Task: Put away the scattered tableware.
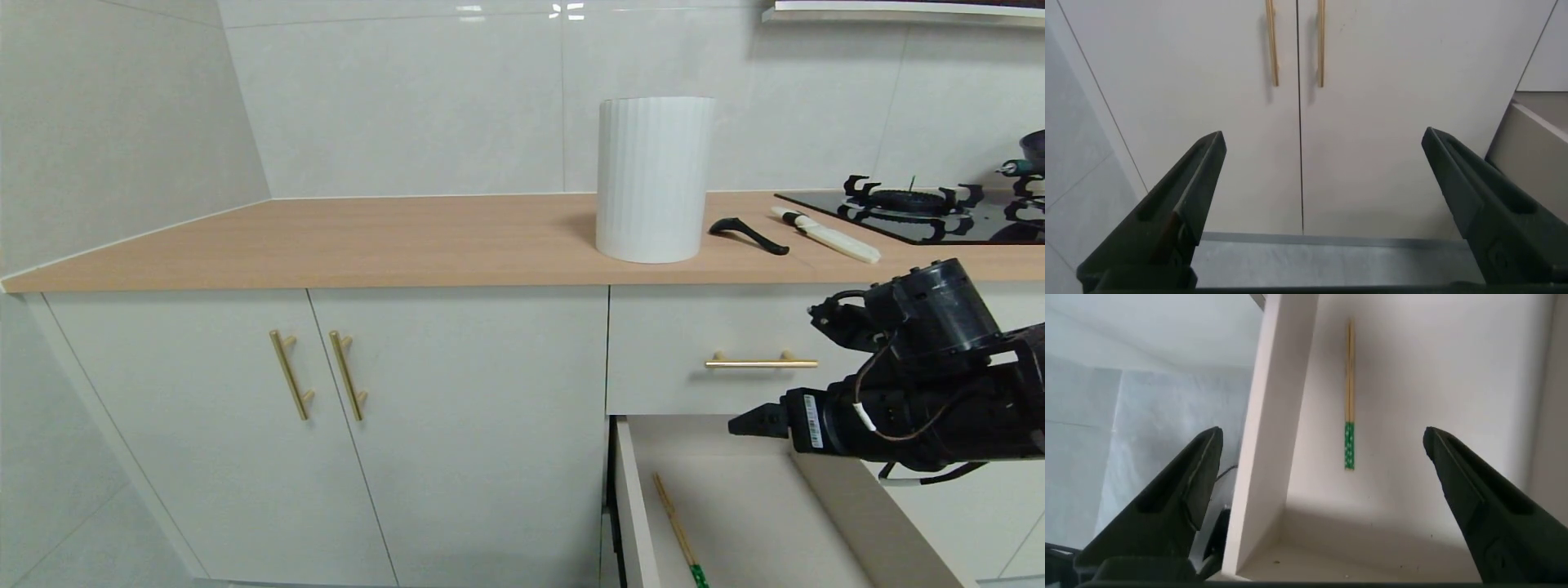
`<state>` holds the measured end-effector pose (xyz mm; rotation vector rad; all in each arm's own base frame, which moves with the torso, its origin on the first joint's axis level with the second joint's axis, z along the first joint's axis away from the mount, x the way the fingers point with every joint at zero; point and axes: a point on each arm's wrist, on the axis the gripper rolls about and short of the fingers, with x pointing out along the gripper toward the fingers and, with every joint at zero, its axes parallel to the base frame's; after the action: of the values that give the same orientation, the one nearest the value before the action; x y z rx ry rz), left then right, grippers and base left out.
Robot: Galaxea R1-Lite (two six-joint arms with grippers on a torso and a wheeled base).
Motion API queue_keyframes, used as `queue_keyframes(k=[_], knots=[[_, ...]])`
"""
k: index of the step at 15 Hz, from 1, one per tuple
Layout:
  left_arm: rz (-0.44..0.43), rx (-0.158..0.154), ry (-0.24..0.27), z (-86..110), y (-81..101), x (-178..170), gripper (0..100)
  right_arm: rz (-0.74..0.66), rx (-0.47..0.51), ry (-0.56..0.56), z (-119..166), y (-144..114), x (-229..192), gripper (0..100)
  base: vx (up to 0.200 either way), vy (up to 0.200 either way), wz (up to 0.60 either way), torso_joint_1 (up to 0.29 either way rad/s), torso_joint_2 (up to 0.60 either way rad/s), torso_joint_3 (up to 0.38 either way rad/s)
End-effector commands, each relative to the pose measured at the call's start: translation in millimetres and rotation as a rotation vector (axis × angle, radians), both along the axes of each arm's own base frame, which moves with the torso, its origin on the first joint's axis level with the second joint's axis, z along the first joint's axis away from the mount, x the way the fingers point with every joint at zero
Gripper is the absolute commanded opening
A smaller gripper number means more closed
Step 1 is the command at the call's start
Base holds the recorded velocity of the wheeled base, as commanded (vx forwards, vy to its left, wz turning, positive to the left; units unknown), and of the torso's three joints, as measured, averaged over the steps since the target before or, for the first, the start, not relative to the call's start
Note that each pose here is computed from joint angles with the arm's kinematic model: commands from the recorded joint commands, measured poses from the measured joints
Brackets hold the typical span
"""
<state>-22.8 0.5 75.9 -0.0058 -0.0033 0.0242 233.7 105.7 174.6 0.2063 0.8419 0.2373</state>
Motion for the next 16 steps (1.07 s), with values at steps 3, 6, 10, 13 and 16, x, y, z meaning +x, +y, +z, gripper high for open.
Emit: queue_keyframes(k=[3, 6, 10, 13, 16], knots=[[0.0, 0.0, -0.001, 0.1, 0.0, 0.0, 100, -0.001, -0.002, -0.024, 5.0, -2.5, -5.8, 100, 0.0, 0.0, 0.0, 0.009, -0.04, -0.024], [0.0, 0.0, -0.001, 0.1, 0.0, 0.0, 100, 0.003, -0.012, -0.035, 6.7, -4.5, -9.0, 100, 0.0, 0.0, 0.0, 0.048, -0.23, -0.232], [0.0, 0.0, -0.001, 0.1, 0.0, 0.0, 100, 0.003, -0.01, -0.041, 7.9, -5.2, -10.5, 100, 0.0, 0.0, 0.0, 0.168, -0.5, -0.288], [0.0, 0.0, -0.001, 0.1, 0.0, 0.0, 100, 0.003, -0.012, -0.037, 6.8, -5.2, -10.6, 100, 0.0, 0.0, 0.0, 0.18, -0.48, -0.29], [0.0, 0.0, -0.001, 0.1, 0.0, 0.0, 100, 0.004, -0.014, -0.033, 5.6, -5.3, -10.7, 100, 0.0, 0.0, 0.0, 0.191, -0.46, -0.284]])
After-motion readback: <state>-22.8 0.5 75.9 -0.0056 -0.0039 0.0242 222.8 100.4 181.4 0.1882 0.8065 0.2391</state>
